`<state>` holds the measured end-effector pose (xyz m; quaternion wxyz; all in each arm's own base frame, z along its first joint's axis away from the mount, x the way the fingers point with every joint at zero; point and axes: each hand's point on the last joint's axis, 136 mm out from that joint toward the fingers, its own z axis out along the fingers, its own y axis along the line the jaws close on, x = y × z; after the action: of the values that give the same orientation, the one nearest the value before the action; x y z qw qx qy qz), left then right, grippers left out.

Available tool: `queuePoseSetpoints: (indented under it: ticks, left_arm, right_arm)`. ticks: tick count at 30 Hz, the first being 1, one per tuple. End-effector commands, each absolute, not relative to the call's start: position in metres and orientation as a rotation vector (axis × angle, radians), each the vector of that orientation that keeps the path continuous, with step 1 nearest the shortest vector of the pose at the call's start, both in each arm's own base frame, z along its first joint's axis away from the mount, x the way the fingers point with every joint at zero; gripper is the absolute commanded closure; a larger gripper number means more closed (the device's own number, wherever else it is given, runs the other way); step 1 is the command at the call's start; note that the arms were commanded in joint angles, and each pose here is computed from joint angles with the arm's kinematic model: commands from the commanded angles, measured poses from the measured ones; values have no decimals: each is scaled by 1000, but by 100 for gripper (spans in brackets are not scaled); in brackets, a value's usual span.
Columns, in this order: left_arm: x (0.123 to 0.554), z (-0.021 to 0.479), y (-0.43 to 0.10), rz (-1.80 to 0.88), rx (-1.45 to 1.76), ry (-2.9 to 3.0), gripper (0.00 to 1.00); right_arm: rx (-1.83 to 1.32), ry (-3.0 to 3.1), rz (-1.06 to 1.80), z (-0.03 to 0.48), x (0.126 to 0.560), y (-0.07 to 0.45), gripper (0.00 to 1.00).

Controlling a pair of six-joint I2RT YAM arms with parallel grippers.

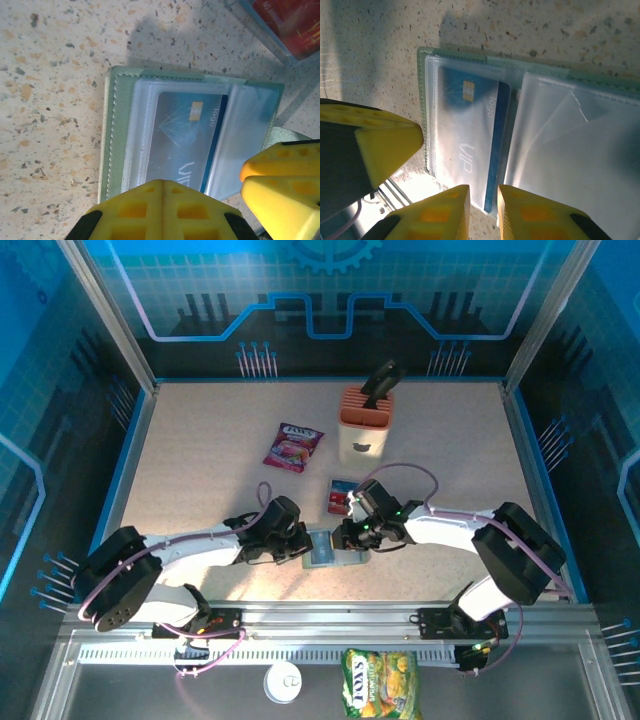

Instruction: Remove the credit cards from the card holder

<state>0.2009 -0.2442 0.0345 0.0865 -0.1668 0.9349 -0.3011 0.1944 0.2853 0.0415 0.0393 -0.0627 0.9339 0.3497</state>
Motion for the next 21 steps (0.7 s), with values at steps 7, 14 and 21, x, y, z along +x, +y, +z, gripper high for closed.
queuePoseSetpoints:
  ticks: [7, 14, 21]
  left_arm:
    - [193, 16, -236, -857, -527, 2829, 100]
    - [190, 10, -230, -827, -538, 2841, 100]
    - [188, 7, -228, -807, -541, 2854, 100]
  right_arm:
    - [-235, 2864, 1112, 48, 195, 303, 76]
    - [-245, 2870, 1108, 46, 196, 306, 75]
    - [-258, 2883, 1107, 41, 196, 311, 75]
